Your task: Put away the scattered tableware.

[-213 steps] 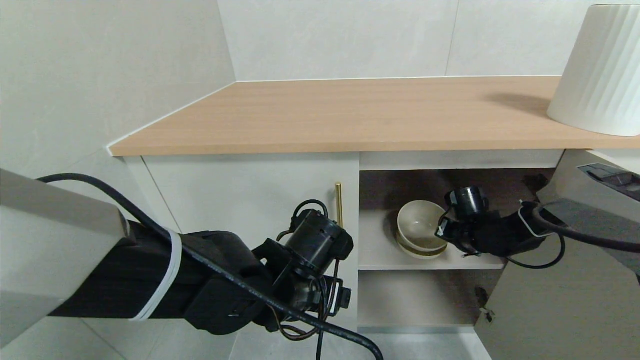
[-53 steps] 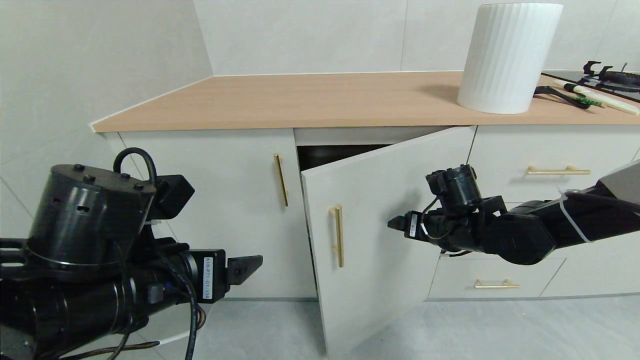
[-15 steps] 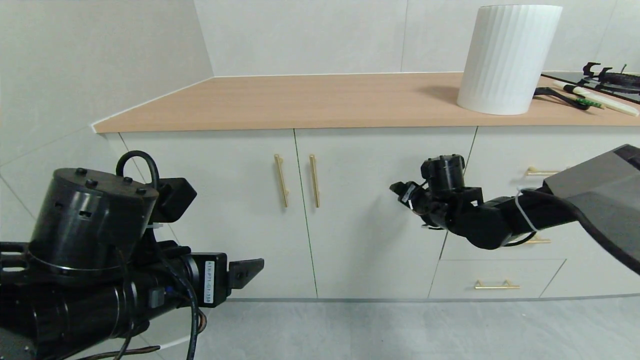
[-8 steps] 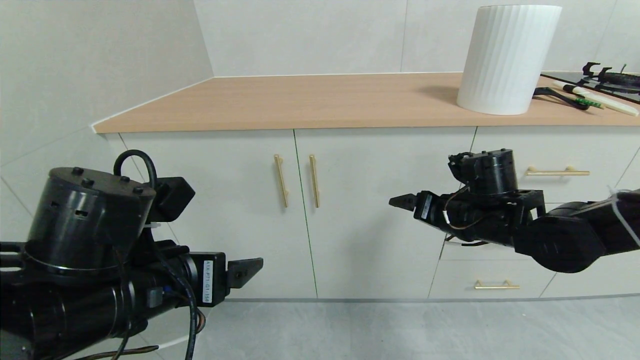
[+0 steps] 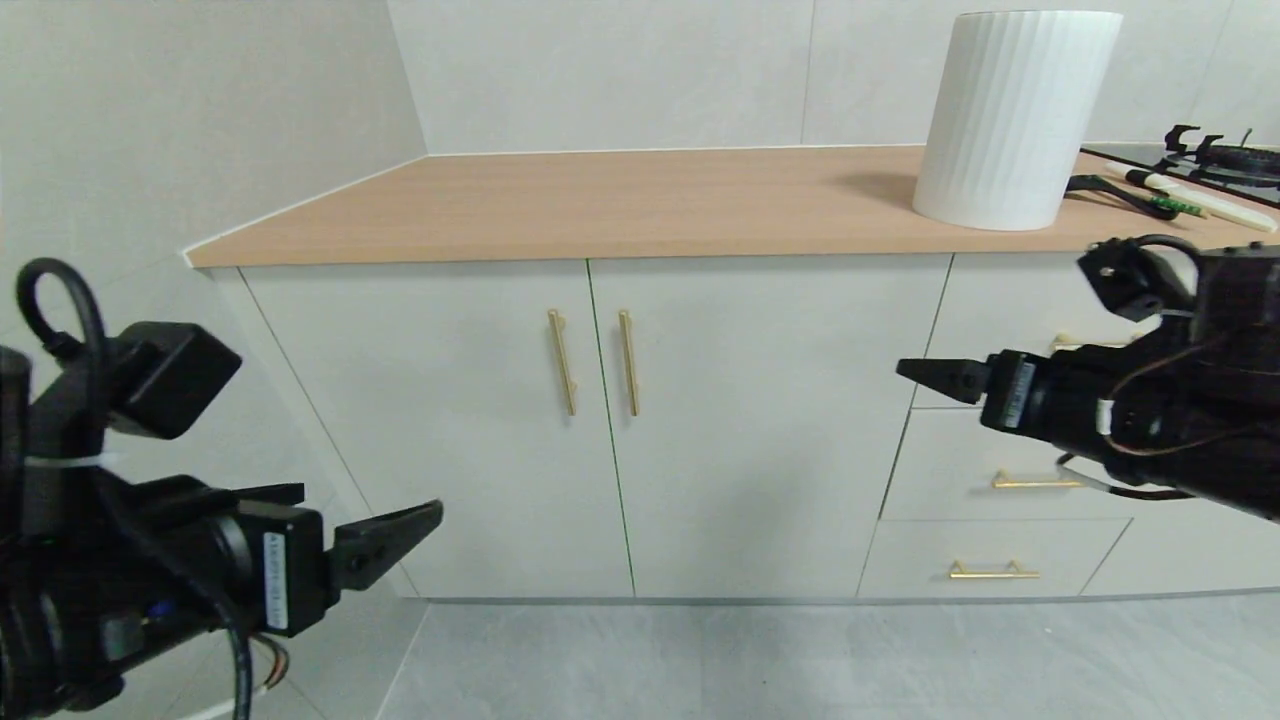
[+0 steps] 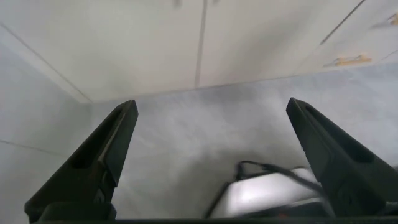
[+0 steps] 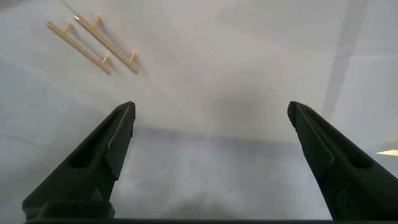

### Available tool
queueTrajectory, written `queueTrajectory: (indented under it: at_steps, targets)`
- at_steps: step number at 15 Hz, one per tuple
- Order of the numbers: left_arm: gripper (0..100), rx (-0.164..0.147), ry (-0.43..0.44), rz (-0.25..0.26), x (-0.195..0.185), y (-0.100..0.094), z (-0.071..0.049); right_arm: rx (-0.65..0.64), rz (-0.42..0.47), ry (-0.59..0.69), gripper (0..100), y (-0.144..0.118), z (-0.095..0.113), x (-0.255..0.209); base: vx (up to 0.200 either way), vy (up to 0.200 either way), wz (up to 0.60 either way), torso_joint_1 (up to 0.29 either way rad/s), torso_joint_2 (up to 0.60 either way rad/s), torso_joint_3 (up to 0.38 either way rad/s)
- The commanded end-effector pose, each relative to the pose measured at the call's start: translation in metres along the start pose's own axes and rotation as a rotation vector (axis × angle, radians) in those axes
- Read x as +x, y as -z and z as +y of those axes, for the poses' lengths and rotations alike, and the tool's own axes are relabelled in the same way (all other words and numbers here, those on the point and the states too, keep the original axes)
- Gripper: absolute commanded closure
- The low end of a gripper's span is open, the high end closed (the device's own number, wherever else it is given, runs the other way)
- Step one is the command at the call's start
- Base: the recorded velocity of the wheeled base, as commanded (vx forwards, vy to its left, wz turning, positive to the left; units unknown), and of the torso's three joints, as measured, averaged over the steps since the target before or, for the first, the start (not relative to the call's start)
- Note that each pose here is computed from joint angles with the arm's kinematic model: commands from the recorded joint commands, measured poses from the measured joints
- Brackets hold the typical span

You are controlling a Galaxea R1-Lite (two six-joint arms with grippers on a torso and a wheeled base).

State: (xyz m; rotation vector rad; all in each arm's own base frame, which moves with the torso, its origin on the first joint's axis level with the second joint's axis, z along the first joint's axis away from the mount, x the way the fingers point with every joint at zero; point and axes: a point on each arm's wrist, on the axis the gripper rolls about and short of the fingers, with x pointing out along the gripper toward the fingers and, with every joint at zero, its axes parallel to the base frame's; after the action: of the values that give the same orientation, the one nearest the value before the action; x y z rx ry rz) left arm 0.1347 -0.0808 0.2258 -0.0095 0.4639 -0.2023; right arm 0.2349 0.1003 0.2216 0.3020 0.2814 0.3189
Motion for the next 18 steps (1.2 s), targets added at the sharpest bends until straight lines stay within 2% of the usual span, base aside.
queueTrajectory:
  at_steps: [1,3,4,6,8,10,12,13,15,16,17,18]
  targets:
    - [0,0.051,-0.027,-0.079,-0.036,0.026,0.024,-0.116,-0.139,0.083,0,0.004,-0.019,-0.084,0.0,0.0,0.0,0.0,0.0,0.0]
    - [0,0.074,-0.058,-0.171,-0.058,0.046,0.039,-0.184,-0.223,0.09,0,0.021,-0.027,-0.136,0.0,0.0,0.0,0.0,0.0,0.0]
    - [0,0.072,-0.08,-0.204,-0.066,0.053,0.044,-0.195,-0.266,0.087,0,0.026,-0.028,-0.153,0.0,0.0,0.0,0.0,0.0,0.0]
    - [0,0.073,-0.155,-0.305,-0.092,0.075,0.056,-0.215,-0.347,0.128,0,0.043,-0.035,-0.192,0.0,0.0,0.0,0.0,0.0,0.0]
    - [0,0.076,-0.213,-0.397,-0.111,0.095,0.062,-0.224,-0.372,0.183,0,0.061,-0.039,-0.222,0.0,0.0,0.0,0.0,0.0,0.0]
    - [0,0.061,-0.261,-0.464,-0.125,0.113,0.065,-0.254,-0.395,0.192,0,0.081,-0.042,-0.249,0.0,0.0,0.0,0.0,0.0,0.0]
    - [0,0.041,-0.32,-0.502,-0.136,0.127,0.064,-0.306,-0.402,0.224,0,0.102,-0.045,-0.269,0.0,0.0,0.0,0.0,0.0,0.0]
    - [0,0.042,-0.348,-0.52,-0.141,0.134,0.064,-0.341,-0.398,0.293,0,0.113,-0.046,-0.275,0.0,0.0,0.0,0.0,0.0,0.0]
    - [0,0.032,-0.404,-0.542,-0.145,0.147,0.062,-0.348,-0.395,0.359,0,0.122,-0.047,-0.277,0.0,0.0,0.0,0.0,0.0,0.0]
    - [0,0.01,-0.433,-0.528,-0.141,0.15,0.062,-0.338,-0.41,0.406,0,0.121,-0.048,-0.278,0.0,0.0,0.0,0.0,0.0,0.0]
    - [0,-0.034,-0.458,-0.529,-0.138,0.153,0.062,-0.327,-0.419,0.463,0,0.121,-0.049,-0.278,0.0,0.0,0.0,0.0,0.0,0.0]
    - [0,-0.057,-0.487,-0.519,-0.135,0.155,0.063,-0.318,-0.418,0.508,0,0.122,-0.051,-0.278,0.0,0.0,0.0,0.0,0.0,0.0]
